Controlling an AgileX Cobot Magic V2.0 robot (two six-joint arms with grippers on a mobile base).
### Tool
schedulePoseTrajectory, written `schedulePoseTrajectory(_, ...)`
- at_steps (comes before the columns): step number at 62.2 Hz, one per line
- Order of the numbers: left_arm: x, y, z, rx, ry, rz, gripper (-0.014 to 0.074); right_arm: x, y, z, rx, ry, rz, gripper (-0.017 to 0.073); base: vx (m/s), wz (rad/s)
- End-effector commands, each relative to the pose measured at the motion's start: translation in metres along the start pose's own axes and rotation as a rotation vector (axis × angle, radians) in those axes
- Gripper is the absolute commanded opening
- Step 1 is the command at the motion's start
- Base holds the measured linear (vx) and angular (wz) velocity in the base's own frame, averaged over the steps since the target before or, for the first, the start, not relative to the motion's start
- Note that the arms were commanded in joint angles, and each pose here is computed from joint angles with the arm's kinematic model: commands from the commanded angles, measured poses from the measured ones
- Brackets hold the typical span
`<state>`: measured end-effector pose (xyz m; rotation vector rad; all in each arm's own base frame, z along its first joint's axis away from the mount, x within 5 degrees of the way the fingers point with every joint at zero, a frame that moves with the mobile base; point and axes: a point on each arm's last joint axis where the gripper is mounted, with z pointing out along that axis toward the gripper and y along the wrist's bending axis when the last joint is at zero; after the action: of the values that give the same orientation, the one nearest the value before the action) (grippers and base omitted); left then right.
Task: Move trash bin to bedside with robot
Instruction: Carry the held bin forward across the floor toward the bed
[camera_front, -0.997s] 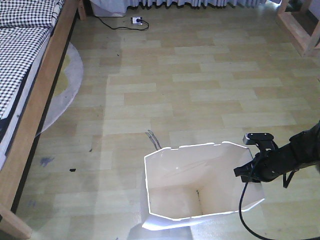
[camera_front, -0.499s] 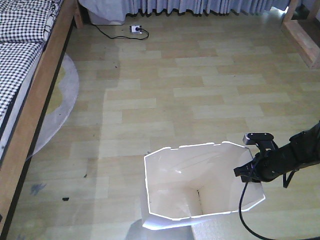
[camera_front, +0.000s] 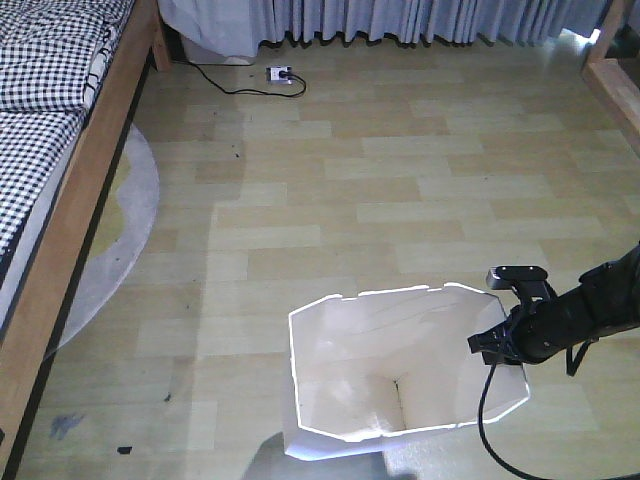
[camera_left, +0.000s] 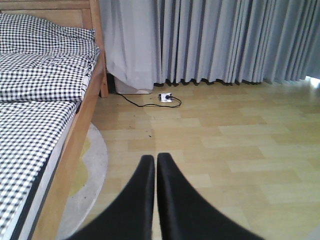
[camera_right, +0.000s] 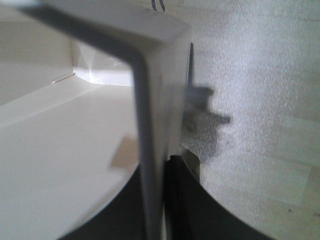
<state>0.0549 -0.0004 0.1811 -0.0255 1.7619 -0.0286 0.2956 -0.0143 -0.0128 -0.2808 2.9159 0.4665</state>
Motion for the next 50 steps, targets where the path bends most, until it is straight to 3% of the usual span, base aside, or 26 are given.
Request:
schedulePoseTrajectory(1, -0.0008, -0.0001, 0.0005, 0.004, -0.065, -0.007, -0.0006, -0.0177, 0.0164, -0.0218, -0.15, -0.092, 0.015, -0.0006, 0.28, 0.07)
schedulePoseTrajectory(50, -0.0008, -0.0001, 0.0005, 0.004, -0.065, -0.007, -0.0006, -0.0177, 0.0164, -0.0218, -0.15, -0.092, 0.015, -0.0006, 0.25, 0.06)
